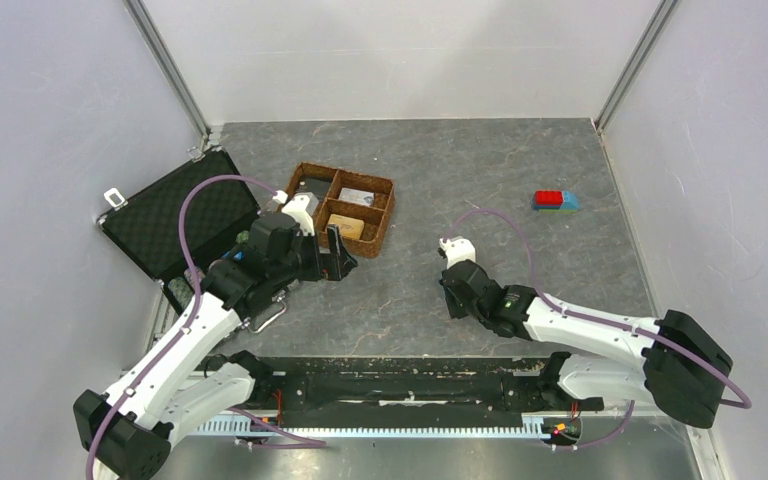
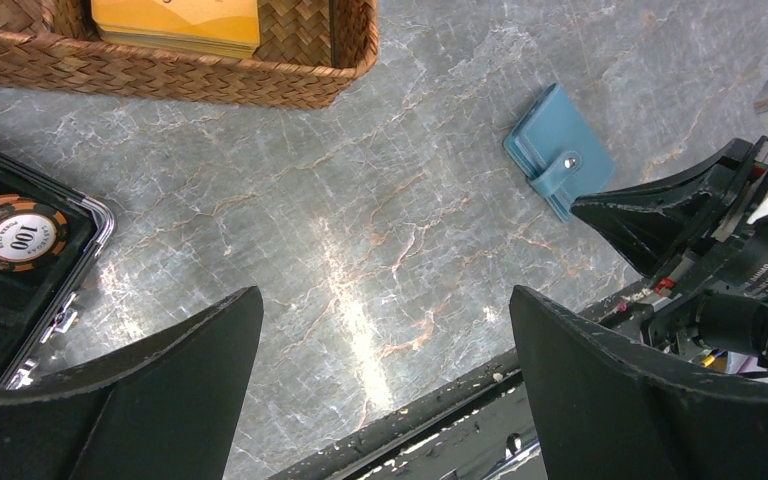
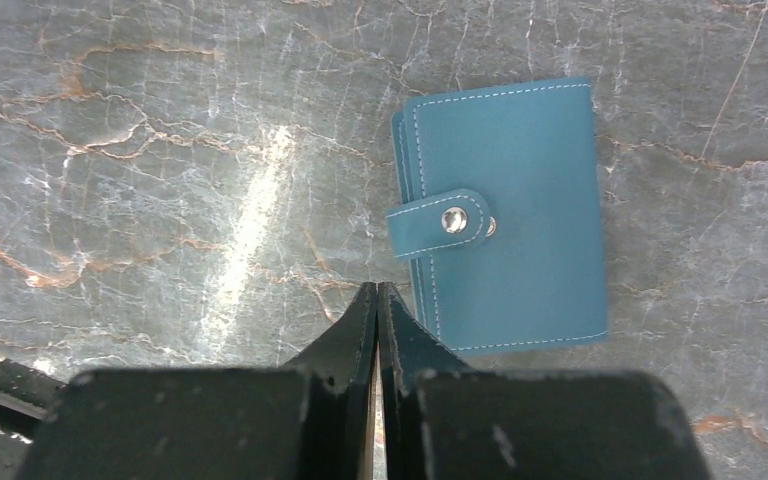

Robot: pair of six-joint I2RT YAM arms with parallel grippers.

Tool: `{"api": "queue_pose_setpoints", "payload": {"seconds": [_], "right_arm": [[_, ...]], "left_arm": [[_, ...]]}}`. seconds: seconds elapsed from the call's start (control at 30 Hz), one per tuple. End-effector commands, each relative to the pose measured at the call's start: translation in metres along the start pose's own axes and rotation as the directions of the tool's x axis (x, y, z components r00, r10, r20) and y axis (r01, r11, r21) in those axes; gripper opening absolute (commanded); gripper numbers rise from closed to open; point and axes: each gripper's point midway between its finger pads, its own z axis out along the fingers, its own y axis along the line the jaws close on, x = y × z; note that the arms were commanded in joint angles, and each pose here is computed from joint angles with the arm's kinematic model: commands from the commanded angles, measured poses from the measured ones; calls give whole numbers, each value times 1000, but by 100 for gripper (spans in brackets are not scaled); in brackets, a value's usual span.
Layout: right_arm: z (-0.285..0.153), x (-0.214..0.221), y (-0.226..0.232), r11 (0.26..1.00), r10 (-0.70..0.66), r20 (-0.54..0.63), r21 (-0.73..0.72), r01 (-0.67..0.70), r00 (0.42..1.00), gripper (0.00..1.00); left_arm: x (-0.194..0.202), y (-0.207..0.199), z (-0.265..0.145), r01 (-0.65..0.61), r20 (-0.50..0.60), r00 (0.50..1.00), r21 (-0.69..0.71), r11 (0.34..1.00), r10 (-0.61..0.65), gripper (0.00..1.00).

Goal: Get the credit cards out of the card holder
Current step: Open the card holder at the center of the board.

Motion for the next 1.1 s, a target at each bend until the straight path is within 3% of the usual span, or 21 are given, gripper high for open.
{"api": "queue_pose_setpoints", "payload": {"seconds": [0.0, 0.07, 0.17, 0.33, 0.53, 0.77, 0.8, 0.83, 0.87, 0.93, 1.07], "right_arm": [[1, -12, -4, 997, -71, 37, 26, 70, 997, 4], [1, -12, -4, 996, -87, 38, 21, 86, 996, 22], [1, -8, -9, 992, -126, 37, 35, 125, 991, 36], [4, 2, -22, 979, -193, 14, 75, 192, 981, 43], [13, 16, -33, 964, -232, -35, 123, 235, 972, 43], [17, 28, -32, 968, -218, -57, 117, 223, 974, 39], [17, 28, -34, 967, -215, -53, 131, 220, 975, 34], [16, 25, -37, 966, -205, -46, 149, 210, 978, 19], [15, 22, -35, 968, -196, -39, 149, 200, 980, 11], [13, 17, -30, 975, -179, -26, 129, 181, 984, 2], [6, 5, -10, 993, -113, 20, 38, 112, 993, 0]], "left_arm": [[-8, -11, -8, 56, 42, 997, 45, 997, -58, 100], [-10, -9, -11, 58, 61, 996, 35, 998, -60, 100], [-9, -7, -12, 62, 70, 995, 33, 998, -64, 100], [-9, -9, -10, 63, 58, 996, 36, 997, -65, 100], [-10, -11, -5, 80, 49, 995, 43, 996, -82, 100], [-6, -14, 0, 104, 33, 994, 63, 993, -107, 100], [-6, -15, -1, 100, 35, 994, 64, 993, -102, 100], [-7, -14, -1, 97, 36, 994, 63, 993, -100, 100], [-8, -15, -2, 95, 40, 994, 64, 993, -98, 100], [-8, -14, -2, 96, 39, 994, 62, 993, -99, 100], [-4, -13, 1, 108, 27, 994, 55, 993, -110, 100]]}}
